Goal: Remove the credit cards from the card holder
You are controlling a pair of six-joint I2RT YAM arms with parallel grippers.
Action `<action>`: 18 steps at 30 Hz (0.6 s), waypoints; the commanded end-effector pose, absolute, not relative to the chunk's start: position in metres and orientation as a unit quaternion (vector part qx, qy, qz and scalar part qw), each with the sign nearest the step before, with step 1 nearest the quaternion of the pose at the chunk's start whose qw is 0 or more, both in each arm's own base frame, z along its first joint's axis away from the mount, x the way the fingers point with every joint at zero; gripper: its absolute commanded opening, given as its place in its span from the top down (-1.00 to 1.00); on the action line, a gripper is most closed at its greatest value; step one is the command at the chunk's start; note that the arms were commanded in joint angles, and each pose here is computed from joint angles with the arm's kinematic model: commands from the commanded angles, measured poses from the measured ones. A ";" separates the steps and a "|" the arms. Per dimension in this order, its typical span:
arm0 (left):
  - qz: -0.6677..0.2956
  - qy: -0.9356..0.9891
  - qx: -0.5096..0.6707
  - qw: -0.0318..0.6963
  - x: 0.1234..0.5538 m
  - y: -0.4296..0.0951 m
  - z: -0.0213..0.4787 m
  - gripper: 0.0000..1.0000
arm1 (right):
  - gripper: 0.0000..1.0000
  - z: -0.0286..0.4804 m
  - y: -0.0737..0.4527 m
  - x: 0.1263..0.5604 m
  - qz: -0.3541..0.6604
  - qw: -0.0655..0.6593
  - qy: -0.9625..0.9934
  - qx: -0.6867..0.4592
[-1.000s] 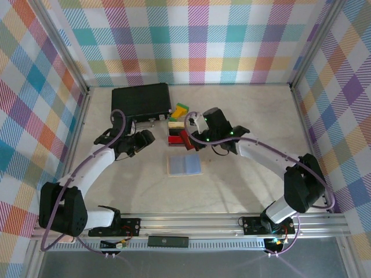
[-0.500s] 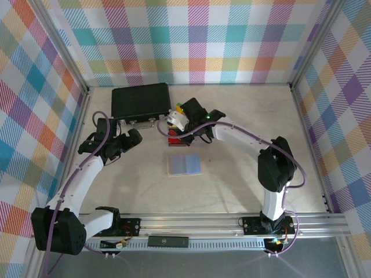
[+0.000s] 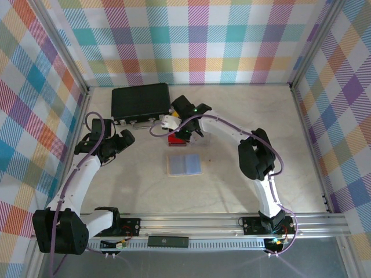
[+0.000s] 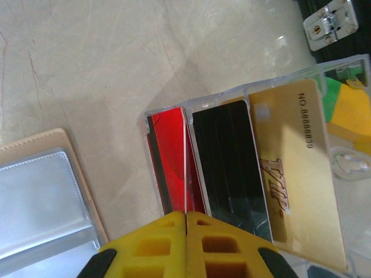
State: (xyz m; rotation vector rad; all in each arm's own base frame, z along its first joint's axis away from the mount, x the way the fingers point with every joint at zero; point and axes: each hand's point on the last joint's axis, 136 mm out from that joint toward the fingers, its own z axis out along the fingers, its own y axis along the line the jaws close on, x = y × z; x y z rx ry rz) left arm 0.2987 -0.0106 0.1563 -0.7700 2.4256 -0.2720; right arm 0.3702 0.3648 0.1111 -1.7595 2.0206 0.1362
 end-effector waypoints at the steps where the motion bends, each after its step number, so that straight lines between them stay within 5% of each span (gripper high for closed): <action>1: -0.100 0.907 -0.294 0.284 0.296 -0.007 0.156 -0.99 | 1.00 0.108 0.363 0.368 0.048 0.211 0.716 -0.664; 18: -0.106 0.912 -0.286 0.273 0.298 -0.011 0.152 -1.00 | 1.00 0.091 0.366 0.375 0.041 0.195 0.702 -0.684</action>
